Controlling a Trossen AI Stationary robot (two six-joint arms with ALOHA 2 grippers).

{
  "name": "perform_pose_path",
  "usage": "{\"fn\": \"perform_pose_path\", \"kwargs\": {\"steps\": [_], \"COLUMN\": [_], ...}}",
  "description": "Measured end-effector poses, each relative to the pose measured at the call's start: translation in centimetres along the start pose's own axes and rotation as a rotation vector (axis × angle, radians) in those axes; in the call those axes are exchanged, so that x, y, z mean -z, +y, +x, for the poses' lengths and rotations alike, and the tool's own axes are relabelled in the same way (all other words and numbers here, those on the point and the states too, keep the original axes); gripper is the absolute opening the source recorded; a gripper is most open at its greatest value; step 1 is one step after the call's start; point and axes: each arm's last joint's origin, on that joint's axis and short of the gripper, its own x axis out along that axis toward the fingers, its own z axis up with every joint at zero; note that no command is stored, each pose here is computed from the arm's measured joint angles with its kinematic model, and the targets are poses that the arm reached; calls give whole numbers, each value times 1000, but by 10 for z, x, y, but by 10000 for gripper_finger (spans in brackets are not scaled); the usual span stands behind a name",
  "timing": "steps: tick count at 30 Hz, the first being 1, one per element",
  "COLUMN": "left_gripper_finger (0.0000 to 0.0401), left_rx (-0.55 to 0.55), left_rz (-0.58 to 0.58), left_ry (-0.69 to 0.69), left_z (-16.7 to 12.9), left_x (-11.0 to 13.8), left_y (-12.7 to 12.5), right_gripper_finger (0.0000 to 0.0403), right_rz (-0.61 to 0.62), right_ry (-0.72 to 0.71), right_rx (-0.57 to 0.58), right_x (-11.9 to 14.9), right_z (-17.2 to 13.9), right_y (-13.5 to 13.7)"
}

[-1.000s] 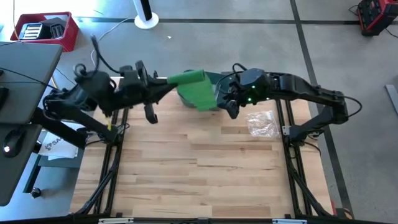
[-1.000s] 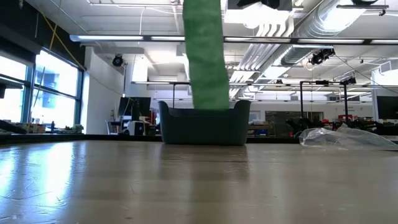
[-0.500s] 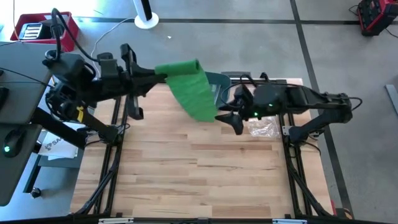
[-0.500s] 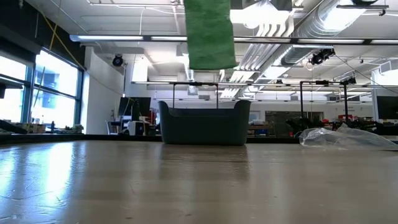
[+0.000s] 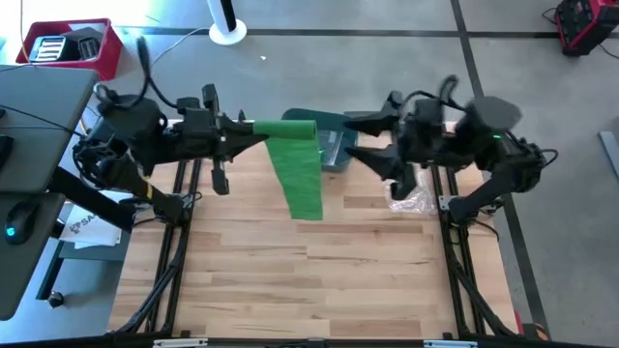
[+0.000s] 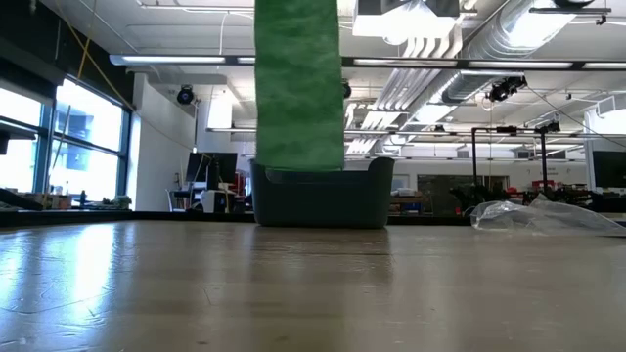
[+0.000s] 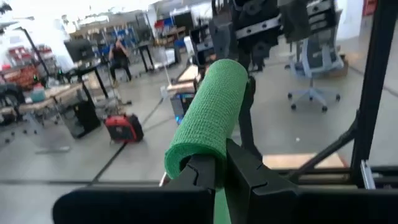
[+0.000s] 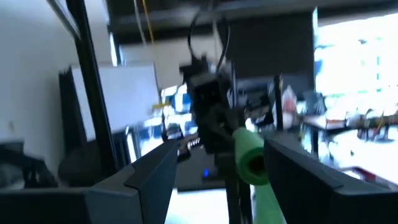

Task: Roll bandage
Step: Roll the green bandage

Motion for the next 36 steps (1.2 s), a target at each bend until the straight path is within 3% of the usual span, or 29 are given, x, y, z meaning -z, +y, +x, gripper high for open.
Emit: {"fn": "perform_pose_path", "kwargs": {"steps": [3,7,19,29,32,36], "left_gripper_finger": [5,5,5,5,9,37], "left_rx": [-7,-17,-9,176,175,187], "left_rz": [4,-1,-13,-38,-77,-138], "left_ry": [34,60,67,75,80,81], "left_z": [5,12,17,23,23,23], "left_x": [4,8,9,12,12,12], "left_y": [0,-1,-2,-11,-11,-10], "right_gripper_finger": [232,232,232,229,205,123], "right_rz": [2,-37,-29,55,63,12], "right_ry": [125,258,254,307,310,315], "right_rx": [-16,62,26,-5,10,8], "right_x": [10,22,21,32,34,36], "right_z": [14,27,28,39,41,43], "right_y": [0,-3,-10,-17,-18,-18]}}
